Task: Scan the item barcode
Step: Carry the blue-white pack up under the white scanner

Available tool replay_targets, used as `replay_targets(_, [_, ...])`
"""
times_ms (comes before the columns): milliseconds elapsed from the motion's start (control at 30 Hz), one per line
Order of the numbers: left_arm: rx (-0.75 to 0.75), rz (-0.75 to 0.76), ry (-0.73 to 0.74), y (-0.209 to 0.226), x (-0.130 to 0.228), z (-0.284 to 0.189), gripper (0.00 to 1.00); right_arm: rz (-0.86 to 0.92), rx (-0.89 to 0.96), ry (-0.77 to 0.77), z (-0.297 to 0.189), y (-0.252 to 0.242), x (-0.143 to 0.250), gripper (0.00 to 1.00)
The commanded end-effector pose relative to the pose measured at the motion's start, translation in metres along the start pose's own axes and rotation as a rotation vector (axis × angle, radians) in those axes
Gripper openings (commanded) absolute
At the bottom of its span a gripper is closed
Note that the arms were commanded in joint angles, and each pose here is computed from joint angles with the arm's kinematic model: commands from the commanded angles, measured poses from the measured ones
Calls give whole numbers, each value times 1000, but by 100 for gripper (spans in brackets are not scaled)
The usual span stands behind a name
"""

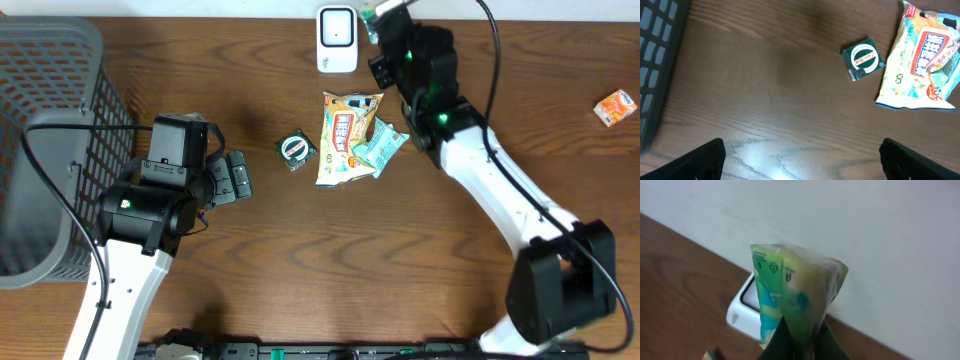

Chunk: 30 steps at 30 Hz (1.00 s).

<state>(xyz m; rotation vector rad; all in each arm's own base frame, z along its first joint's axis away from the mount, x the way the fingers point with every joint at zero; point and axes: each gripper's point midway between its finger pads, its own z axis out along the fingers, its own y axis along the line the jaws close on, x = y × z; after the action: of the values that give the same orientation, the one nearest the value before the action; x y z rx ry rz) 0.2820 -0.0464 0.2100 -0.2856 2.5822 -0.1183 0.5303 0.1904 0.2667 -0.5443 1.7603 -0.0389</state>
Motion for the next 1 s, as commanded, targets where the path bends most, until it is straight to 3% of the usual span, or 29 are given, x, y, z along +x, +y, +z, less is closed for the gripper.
replay_targets(0, [4,-11,-6,-1,-3,-2,98,-27,-15,4,32,4,-19,1])
replay_targets(200, [3,-11,-6,-1,-3,-2,98,-132,-46,85,84,11,-21,1])
replay_targets(400, [3,-11,-6,-1,-3,-2,98,-257,-5,181,125,12,12,1])
replay_targets(733, [4,-11,-6,-1,-3,-2,98,-634,-14,292,138,36,54,1])
replay_targets(967, [4,-11,-6,-1,-3,-2,98,-672,5,312,138,36,57,1])
